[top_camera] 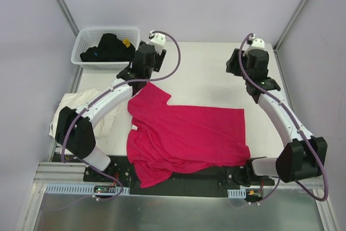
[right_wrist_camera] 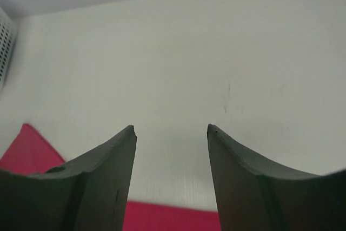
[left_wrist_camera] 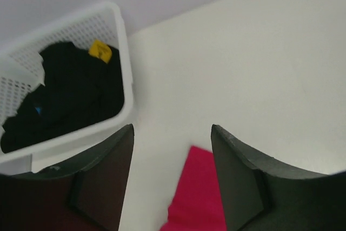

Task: Fold and stack the t-shirts
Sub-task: Flatten out the tshirt

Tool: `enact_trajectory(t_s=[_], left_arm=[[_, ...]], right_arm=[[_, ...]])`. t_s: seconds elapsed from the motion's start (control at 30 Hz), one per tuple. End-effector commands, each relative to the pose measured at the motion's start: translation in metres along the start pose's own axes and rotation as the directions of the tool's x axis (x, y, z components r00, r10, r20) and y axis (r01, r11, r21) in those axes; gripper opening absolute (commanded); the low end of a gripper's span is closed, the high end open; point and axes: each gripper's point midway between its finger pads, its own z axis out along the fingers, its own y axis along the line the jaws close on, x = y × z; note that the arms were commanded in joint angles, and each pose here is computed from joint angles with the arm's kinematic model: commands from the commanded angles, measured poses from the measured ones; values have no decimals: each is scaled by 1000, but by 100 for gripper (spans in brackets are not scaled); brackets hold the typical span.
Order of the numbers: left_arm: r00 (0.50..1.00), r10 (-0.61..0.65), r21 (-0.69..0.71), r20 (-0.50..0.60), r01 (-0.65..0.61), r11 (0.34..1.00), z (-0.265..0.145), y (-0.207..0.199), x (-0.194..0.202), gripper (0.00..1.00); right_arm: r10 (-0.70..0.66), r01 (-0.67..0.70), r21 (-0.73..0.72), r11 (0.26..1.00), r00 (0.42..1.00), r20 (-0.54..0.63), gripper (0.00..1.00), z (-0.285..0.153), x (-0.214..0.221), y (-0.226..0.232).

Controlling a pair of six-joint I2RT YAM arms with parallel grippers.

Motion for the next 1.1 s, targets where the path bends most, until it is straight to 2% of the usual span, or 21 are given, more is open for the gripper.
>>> enact_trajectory(t_s=[0.0,0.13,0.33,0.6,0.7,0.9,1.07], left_arm=[[960,-70,60,-273,89,994,-15,-40,80,52],[907,-91,104,-411,145,984,-25,-70,117,42],[843,-73,172,-533,192,966,-46,-99,139,36],[795,-47,229,-604,230,946,-71,-120,150,35],[761,-32,244,-648,247,938,-82,-127,165,36],[690,10,274,-724,273,922,-103,-146,192,37],[630,17,238,-777,268,934,-111,-151,218,35]], right_arm=[[73,-80,-33,996,981,-181,57,-6,53,23],[78,-94,-25,995,927,-368,54,-14,111,35],[71,-112,-44,993,840,-538,54,-40,167,53],[100,-162,-36,986,754,-649,52,-77,209,59],[99,-167,-33,985,718,-689,51,-88,226,58],[124,-179,1,984,681,-722,51,-94,249,53],[134,-166,34,986,643,-754,51,-90,274,49]])
